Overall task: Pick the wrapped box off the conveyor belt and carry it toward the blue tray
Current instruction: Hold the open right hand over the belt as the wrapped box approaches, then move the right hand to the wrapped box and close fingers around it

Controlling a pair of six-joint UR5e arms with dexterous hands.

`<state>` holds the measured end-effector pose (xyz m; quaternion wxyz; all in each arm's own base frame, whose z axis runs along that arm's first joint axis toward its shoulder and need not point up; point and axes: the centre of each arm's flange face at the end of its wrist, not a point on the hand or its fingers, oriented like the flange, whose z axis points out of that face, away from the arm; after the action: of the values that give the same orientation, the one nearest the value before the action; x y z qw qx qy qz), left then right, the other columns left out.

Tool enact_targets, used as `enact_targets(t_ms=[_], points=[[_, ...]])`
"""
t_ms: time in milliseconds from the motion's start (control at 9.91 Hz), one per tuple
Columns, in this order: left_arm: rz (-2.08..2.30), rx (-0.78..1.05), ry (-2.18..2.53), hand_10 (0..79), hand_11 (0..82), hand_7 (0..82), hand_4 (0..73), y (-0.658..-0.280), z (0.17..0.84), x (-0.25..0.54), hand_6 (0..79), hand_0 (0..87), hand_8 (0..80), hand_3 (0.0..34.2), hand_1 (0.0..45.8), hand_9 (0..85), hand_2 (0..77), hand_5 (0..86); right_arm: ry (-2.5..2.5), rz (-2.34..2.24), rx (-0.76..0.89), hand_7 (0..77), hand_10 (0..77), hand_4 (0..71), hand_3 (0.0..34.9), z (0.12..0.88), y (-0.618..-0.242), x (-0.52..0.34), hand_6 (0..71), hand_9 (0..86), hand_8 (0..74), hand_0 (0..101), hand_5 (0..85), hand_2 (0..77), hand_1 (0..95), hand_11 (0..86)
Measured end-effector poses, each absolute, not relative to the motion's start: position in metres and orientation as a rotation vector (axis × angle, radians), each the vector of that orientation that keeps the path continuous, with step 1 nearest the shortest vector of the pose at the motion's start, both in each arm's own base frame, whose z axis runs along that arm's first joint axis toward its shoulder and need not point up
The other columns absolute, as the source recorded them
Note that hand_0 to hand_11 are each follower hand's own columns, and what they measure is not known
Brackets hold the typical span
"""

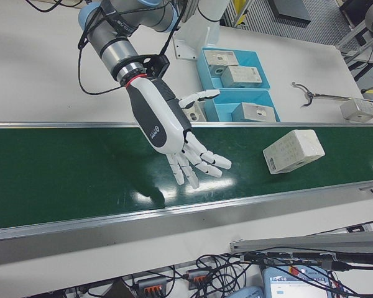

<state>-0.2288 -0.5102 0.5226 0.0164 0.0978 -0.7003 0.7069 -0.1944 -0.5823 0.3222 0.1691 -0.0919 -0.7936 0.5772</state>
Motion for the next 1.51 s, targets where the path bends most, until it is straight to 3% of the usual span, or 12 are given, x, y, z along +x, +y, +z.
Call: enact_targets(t_ms=[1110, 1514], points=[[2.198, 0.304, -2.177, 0.0, 0.0, 0.5, 0.0, -0.510, 0.523, -0.229, 0.0, 0.0, 0.0, 0.0, 0.0, 0.5, 1.1, 0.5, -2.236, 1.620, -0.287, 16.9, 2.7, 3.3, 30.6, 0.297, -0.608, -0.282, 0.0, 5.4, 1.1, 43, 17.5, 13.6, 10.9, 4.9], [2.198, 0.304, -2.178, 0.5, 0.0, 0.5, 0.0, -0.510, 0.523, -0.229, 0.0, 0.0, 0.5, 0.0, 0.0, 0.0, 0.5, 0.5, -2.248, 1.615, -0.317, 17.5, 2.7, 5.4, 29.8, 0.292, -0.600, -0.321, 0.0, 6.0, 1.1, 43, 18.0, 14.2, 10.9, 4.9]])
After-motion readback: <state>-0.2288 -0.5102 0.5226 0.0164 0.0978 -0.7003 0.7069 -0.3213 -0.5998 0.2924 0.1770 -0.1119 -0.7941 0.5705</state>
